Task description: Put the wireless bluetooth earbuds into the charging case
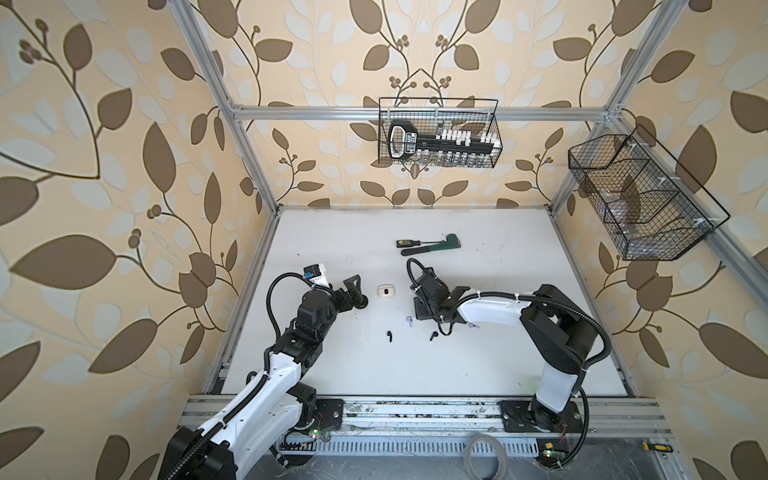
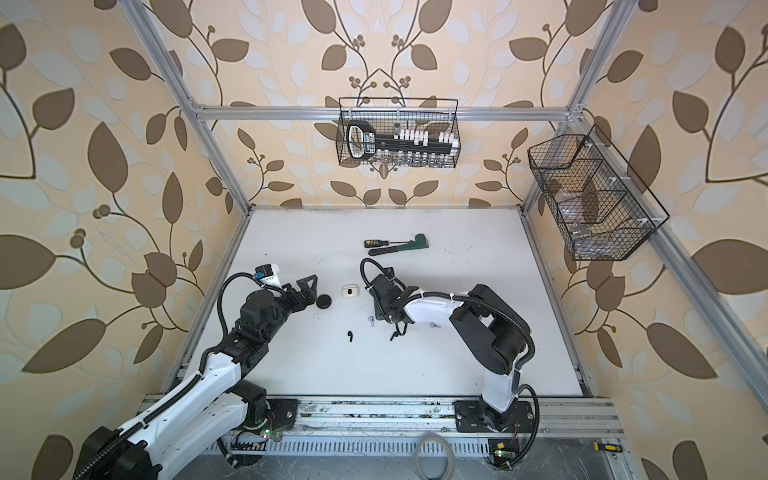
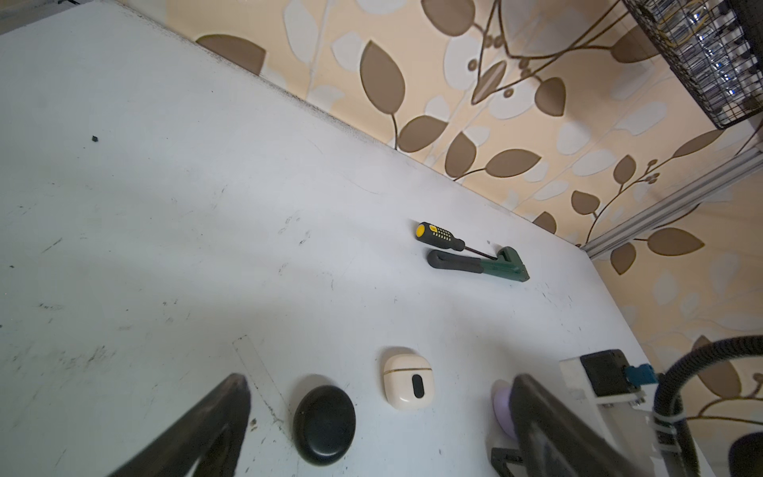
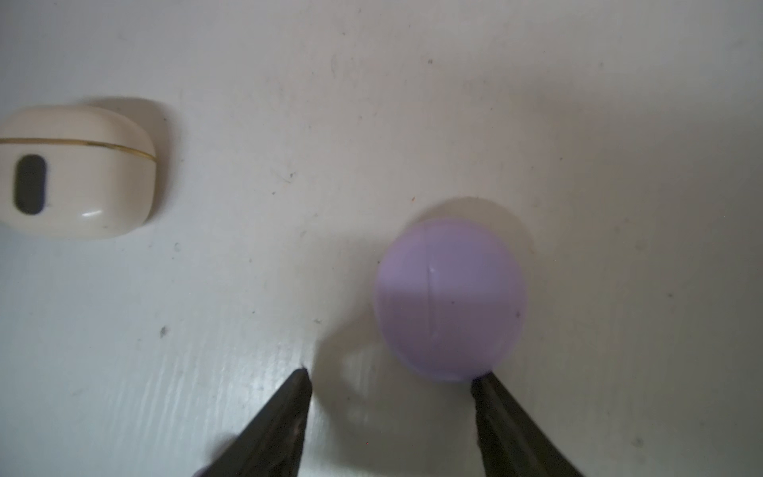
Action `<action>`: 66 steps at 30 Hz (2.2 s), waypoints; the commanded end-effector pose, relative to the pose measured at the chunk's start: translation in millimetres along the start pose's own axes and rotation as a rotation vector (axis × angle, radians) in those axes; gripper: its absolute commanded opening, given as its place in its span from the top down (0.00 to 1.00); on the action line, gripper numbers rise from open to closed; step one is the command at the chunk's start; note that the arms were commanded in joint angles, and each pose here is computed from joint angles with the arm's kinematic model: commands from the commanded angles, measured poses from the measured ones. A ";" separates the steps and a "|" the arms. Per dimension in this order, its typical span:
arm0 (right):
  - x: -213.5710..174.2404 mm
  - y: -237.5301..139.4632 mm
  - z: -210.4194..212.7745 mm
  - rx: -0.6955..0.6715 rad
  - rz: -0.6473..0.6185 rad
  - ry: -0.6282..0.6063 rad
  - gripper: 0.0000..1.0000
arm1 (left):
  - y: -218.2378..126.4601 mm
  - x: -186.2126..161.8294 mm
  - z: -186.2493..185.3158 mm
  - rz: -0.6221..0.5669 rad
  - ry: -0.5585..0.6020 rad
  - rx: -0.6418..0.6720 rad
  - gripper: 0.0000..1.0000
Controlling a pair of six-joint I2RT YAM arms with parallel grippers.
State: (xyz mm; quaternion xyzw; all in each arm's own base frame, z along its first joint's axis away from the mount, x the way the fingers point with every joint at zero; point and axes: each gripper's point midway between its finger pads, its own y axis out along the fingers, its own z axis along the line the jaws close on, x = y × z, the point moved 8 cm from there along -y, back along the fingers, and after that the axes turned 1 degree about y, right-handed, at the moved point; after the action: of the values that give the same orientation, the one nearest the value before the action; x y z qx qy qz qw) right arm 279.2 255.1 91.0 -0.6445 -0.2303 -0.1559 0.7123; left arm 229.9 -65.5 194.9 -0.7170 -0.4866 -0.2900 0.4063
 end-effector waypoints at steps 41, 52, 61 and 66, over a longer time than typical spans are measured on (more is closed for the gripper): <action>113.6 -21.4 -0.9 -0.037 -0.101 -0.165 0.27 | -3.1 6.1 -1.2 -0.038 -0.003 -0.021 0.01; 90.2 21.1 -14.7 0.069 0.064 -0.189 0.20 | -4.1 6.1 -1.4 -0.039 -0.002 -0.025 0.01; 72.4 39.5 -19.5 0.050 0.118 -0.178 0.20 | -5.0 6.5 -2.0 -0.039 -0.003 -0.030 0.01; 55.3 41.4 -25.0 0.058 0.140 -0.156 0.20 | -6.8 7.4 -1.9 -0.046 -0.002 -0.029 0.01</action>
State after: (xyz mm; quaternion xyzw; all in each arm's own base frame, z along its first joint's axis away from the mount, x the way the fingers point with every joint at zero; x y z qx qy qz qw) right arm 361.3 242.9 93.0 -0.6493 -0.2568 -0.0585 0.7135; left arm 226.8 -65.1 198.9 -0.7172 -0.4900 -0.2968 0.3969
